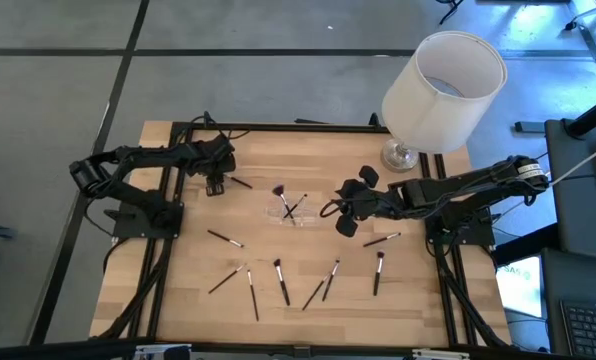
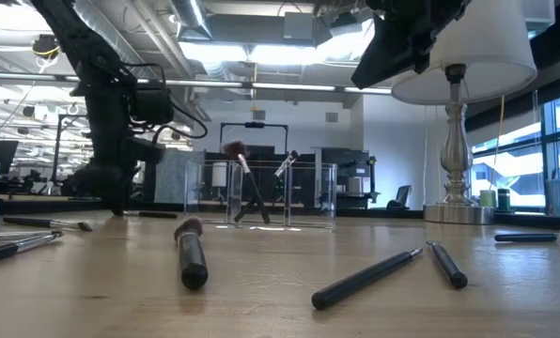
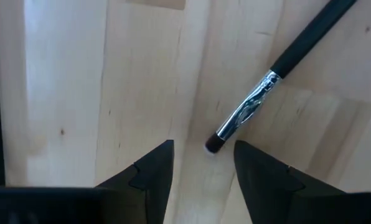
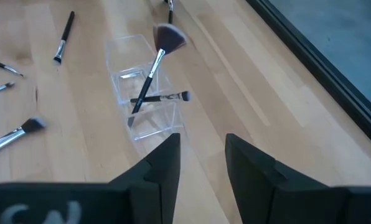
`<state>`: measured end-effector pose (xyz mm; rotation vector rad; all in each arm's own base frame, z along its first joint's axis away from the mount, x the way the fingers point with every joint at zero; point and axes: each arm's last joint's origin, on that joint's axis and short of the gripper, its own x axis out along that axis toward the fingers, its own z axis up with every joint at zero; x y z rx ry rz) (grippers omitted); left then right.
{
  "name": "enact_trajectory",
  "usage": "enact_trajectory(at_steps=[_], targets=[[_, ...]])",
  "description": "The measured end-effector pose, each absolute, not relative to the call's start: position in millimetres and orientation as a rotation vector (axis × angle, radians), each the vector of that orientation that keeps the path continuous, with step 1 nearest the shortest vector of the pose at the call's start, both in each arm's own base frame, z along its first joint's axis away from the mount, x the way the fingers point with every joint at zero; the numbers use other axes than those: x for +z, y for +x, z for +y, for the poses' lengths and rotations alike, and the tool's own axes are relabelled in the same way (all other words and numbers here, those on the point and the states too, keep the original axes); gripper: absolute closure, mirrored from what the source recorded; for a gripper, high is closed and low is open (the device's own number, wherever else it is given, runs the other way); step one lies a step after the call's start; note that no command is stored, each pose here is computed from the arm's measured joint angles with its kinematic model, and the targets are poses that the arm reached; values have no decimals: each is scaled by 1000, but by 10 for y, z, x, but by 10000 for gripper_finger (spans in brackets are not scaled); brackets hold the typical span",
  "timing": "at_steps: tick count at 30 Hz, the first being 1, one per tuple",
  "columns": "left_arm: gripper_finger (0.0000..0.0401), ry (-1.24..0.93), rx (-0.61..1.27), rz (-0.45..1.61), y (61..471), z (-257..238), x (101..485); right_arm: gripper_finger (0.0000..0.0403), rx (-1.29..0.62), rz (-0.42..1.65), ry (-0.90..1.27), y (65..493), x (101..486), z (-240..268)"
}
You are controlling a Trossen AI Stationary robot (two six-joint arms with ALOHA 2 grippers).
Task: Put items in baskets/containers
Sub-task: Put the eyeshadow brush into the transparent organizer
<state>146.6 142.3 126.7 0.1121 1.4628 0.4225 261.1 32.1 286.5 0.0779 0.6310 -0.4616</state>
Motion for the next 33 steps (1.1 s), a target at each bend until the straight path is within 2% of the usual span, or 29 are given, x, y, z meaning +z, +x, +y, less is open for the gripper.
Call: enact_trajectory(at_steps=[4, 13, 17, 20, 24, 33], targets=[[268, 133, 390, 1465, 1463, 1417, 1264, 276, -462, 631, 78, 2611, 2865, 321], [391, 123, 360, 1448, 1464, 1401, 1268, 276, -453, 634, 84, 2611, 2864, 324], [394, 234, 385, 1491, 1520, 1343, 1284, 276, -453, 633, 86, 2612, 2864, 324], [394, 419, 417, 1612, 1556, 1256, 1360, 276, -455, 632, 88, 2612, 2864, 324], [398, 662, 488, 1676, 1691, 1152, 1583, 276, -458, 631, 91, 2611, 2864, 323], [399, 1212, 549, 1465, 2129, 695, 2218, 276, -493, 628, 92, 2604, 2861, 307]])
